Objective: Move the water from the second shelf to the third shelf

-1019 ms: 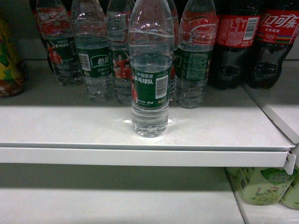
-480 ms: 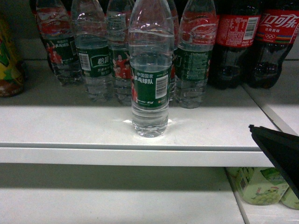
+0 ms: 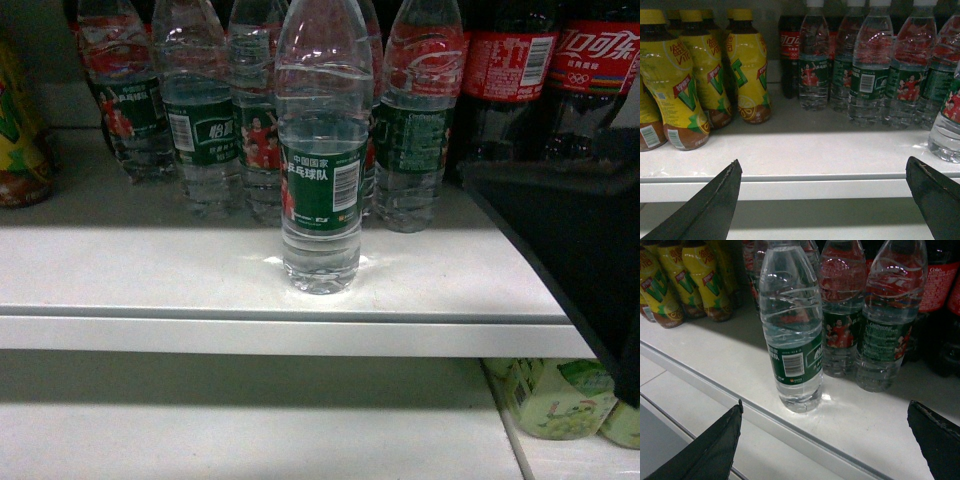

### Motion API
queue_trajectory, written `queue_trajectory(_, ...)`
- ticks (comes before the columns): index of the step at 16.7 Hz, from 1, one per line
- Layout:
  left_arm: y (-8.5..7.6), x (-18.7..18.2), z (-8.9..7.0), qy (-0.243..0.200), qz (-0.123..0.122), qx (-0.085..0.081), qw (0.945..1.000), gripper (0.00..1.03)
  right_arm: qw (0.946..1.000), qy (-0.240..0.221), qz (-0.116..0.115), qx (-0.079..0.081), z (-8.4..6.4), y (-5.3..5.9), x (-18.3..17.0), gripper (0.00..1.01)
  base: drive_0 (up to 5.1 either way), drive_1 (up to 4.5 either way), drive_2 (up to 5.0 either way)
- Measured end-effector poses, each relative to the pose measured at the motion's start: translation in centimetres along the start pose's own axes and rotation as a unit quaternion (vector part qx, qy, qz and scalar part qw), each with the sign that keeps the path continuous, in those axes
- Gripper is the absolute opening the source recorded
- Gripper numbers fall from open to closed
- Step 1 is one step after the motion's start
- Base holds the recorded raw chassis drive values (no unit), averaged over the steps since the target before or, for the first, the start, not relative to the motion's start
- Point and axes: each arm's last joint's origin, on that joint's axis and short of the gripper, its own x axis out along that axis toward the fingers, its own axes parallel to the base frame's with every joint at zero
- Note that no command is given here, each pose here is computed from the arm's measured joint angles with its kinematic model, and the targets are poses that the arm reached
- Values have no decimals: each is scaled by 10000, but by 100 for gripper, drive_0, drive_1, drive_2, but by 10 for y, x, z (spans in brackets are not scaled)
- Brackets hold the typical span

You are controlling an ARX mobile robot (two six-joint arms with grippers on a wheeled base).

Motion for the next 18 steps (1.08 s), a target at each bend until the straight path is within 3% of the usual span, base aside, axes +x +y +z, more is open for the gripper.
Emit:
queue_trajectory(3, 0, 0, 0, 0, 0, 0, 10000, 98, 9997, 5, 230, 16, 12, 2, 16, 98, 0, 0, 0)
queue_trajectory(7, 0, 0, 0, 0, 0, 0, 10000, 98, 9976, 207, 652, 138, 21, 11, 41, 98, 0, 0, 0)
queue_trajectory(11, 0, 0, 0, 0, 0, 0, 10000, 98, 9934, 414, 1054, 154, 26, 24, 62, 98, 0, 0, 0)
queue_trajectory(15, 0, 0, 0, 0, 0, 0, 10000, 98, 9920, 541, 1111, 244, 28, 30, 83, 98, 0, 0, 0)
queue_trajectory(18, 0, 0, 0, 0, 0, 0, 10000, 98, 9931, 647, 901, 372, 30, 28, 96, 98, 0, 0, 0)
